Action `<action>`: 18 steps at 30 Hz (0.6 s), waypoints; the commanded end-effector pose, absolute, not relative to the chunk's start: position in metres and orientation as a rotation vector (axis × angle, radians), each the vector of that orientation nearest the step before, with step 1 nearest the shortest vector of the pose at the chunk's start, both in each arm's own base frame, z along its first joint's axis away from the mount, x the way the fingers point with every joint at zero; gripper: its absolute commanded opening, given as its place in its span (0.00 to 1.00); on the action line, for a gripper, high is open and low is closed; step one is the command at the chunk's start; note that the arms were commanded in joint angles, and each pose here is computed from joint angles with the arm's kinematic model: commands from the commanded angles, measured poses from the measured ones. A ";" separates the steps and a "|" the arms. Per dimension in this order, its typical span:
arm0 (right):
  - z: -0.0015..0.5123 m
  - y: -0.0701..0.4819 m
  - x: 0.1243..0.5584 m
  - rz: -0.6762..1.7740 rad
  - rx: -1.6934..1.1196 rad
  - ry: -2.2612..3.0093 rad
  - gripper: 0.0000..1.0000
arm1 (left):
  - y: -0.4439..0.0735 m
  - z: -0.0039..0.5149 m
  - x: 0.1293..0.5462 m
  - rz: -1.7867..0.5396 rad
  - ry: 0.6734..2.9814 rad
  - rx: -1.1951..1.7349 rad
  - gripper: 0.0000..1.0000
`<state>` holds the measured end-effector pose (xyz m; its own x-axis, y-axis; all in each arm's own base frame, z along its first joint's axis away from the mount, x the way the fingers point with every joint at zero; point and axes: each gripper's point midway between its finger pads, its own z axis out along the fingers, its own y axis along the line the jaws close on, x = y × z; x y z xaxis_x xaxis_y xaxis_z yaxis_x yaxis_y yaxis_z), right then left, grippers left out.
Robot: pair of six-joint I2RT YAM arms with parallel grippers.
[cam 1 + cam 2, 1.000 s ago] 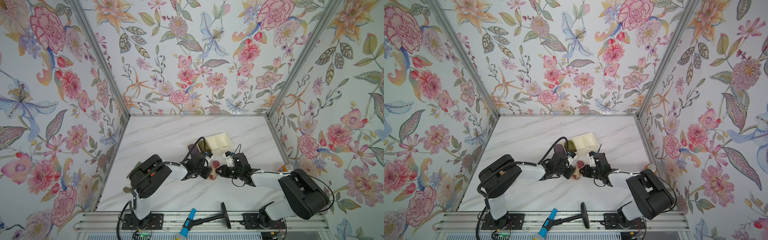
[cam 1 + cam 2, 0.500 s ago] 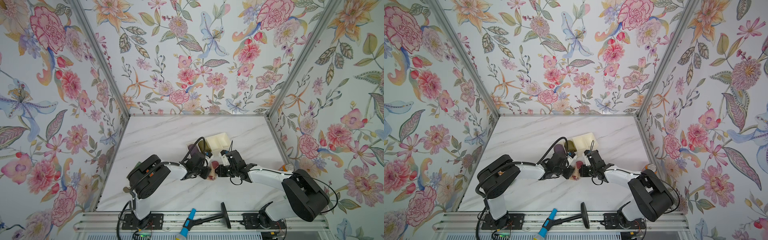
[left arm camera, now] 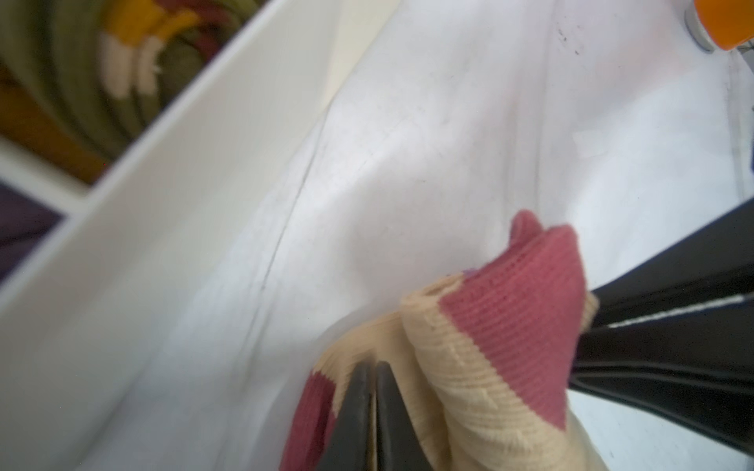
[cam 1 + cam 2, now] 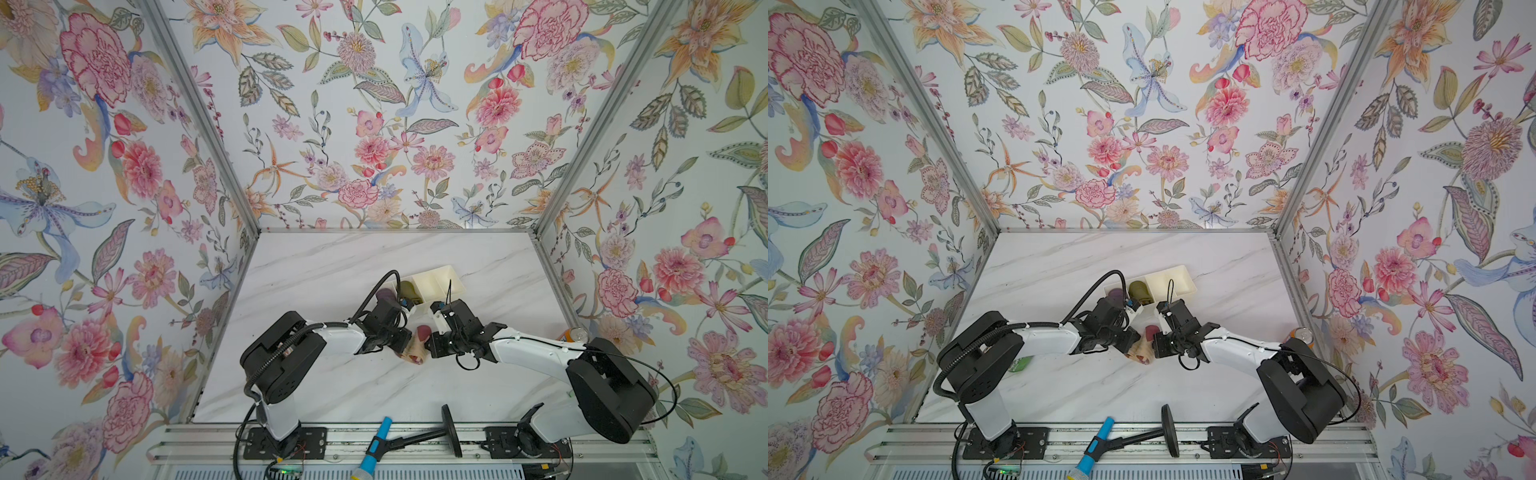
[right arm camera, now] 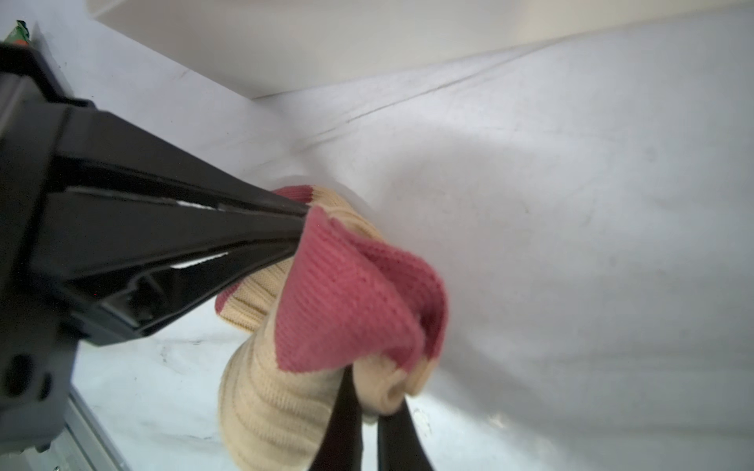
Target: Roll the socks
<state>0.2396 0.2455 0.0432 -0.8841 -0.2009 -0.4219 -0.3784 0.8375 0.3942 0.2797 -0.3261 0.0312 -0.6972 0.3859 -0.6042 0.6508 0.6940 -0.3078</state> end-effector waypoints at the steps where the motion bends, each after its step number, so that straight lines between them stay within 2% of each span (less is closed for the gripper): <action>1: 0.037 0.240 0.235 0.608 -0.471 2.693 0.00 | -0.309 0.039 0.286 -0.615 2.395 0.780 0.10; 5: 0.037 0.241 0.236 0.604 -0.478 2.693 0.00 | -0.311 0.059 0.291 -0.631 2.345 0.759 0.06; 10: 0.036 0.243 0.236 0.601 -0.486 2.698 0.00 | -0.326 0.087 0.283 -0.771 2.264 0.764 0.03; 18: 0.036 0.247 0.237 0.604 -0.492 2.702 0.00 | -0.355 0.083 0.250 -0.867 2.268 0.874 0.02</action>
<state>0.2392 0.2471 0.0395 -0.8872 -0.2302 -0.3999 -0.3858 0.8455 0.3691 0.2659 -0.3447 0.0891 -0.6231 0.3467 -0.7011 0.7152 0.6153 -0.3315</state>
